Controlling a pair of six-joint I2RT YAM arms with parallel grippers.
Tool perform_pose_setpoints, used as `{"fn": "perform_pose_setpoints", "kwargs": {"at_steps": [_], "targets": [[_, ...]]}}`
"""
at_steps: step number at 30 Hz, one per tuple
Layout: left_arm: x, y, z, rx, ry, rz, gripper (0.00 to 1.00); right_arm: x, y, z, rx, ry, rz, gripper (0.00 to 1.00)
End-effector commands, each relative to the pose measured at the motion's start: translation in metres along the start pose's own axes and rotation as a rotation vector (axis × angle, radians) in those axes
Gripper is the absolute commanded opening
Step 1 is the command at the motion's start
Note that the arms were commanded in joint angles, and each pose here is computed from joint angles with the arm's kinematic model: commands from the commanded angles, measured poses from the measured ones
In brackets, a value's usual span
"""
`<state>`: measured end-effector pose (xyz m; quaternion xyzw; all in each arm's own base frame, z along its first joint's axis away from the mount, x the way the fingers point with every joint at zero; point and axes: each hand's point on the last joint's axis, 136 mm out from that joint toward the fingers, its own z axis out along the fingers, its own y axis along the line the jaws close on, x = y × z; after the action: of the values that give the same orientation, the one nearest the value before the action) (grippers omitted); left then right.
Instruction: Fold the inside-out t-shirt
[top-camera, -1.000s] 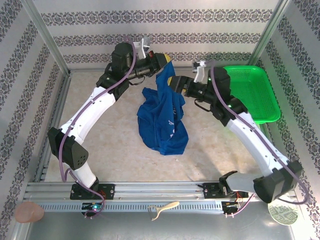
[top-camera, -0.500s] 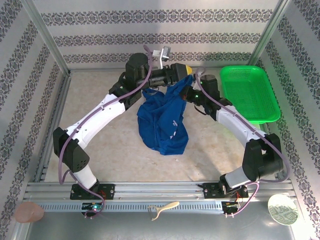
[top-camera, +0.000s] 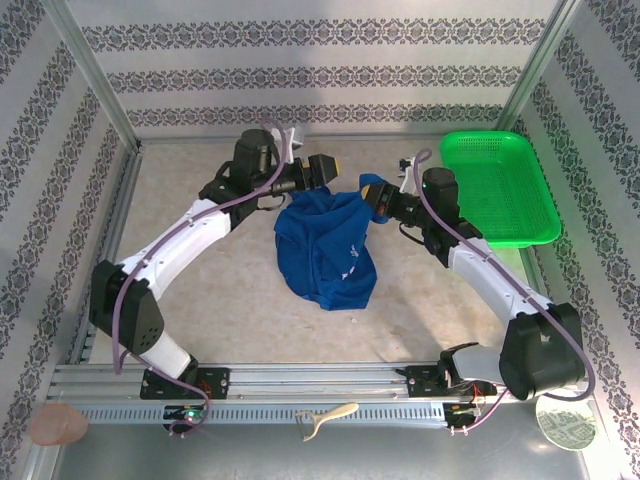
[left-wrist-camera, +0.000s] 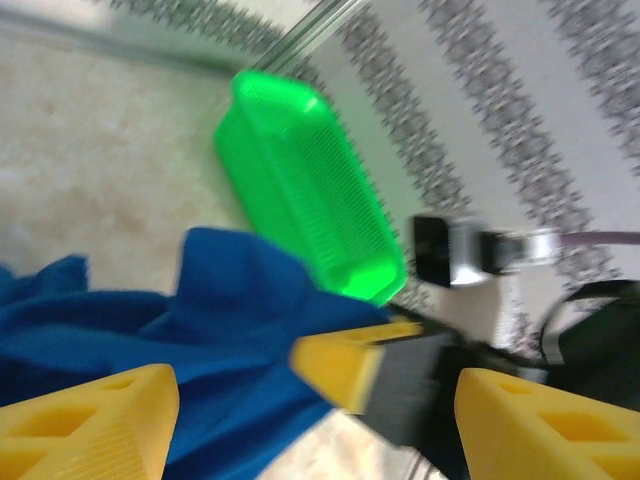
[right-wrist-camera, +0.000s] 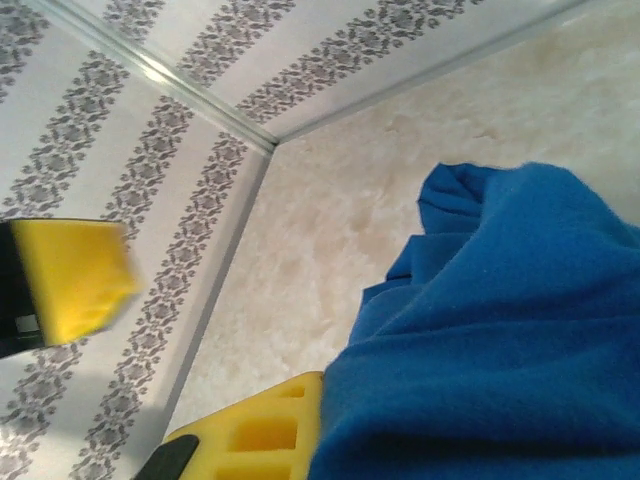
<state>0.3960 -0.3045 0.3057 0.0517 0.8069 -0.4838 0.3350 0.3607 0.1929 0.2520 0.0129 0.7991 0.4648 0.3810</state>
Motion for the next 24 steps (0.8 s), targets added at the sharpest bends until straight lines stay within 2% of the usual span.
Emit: {"fn": "perform_pose_setpoints", "kwargs": {"at_steps": [1,5,8,9,10,11,13,15,18,21,24], "targets": [[0.021,0.030,0.019,-0.016,0.091,-0.029,0.73,0.004,0.018,-0.006,-0.084,0.011,-0.032,0.00],[0.029,0.034,0.036,0.052,0.119,-0.072,0.74,0.003,0.009,-0.006,-0.042,-0.009,-0.006,0.00],[0.043,0.031,0.038,0.106,0.124,-0.078,0.75,0.000,-0.009,-0.004,0.043,-0.033,0.039,0.00],[0.052,0.034,0.038,0.092,0.137,-0.076,0.75,0.003,-0.014,0.000,0.062,-0.023,0.054,0.08],[0.061,0.042,0.036,0.058,0.148,-0.071,0.75,0.010,-0.016,0.006,0.074,0.015,0.060,0.28],[0.066,0.048,0.033,0.035,0.151,-0.066,0.75,0.021,-0.014,0.013,0.069,0.073,0.053,0.42],[0.072,0.065,0.023,-0.029,0.128,-0.066,0.75,0.051,0.003,0.025,0.021,0.224,0.016,0.51],[0.069,0.079,0.009,-0.087,0.089,-0.066,0.75,0.066,0.009,0.021,0.053,0.283,-0.046,0.51],[0.062,0.087,-0.007,-0.147,0.053,-0.051,0.76,0.055,-0.009,-0.004,0.162,0.216,-0.025,0.52],[0.065,0.078,-0.002,-0.154,0.113,-0.011,0.76,0.034,-0.042,-0.036,0.316,0.110,0.031,0.54],[0.071,0.060,0.019,-0.138,0.175,0.044,0.76,0.021,-0.082,-0.063,0.483,0.018,0.123,0.55]]}}
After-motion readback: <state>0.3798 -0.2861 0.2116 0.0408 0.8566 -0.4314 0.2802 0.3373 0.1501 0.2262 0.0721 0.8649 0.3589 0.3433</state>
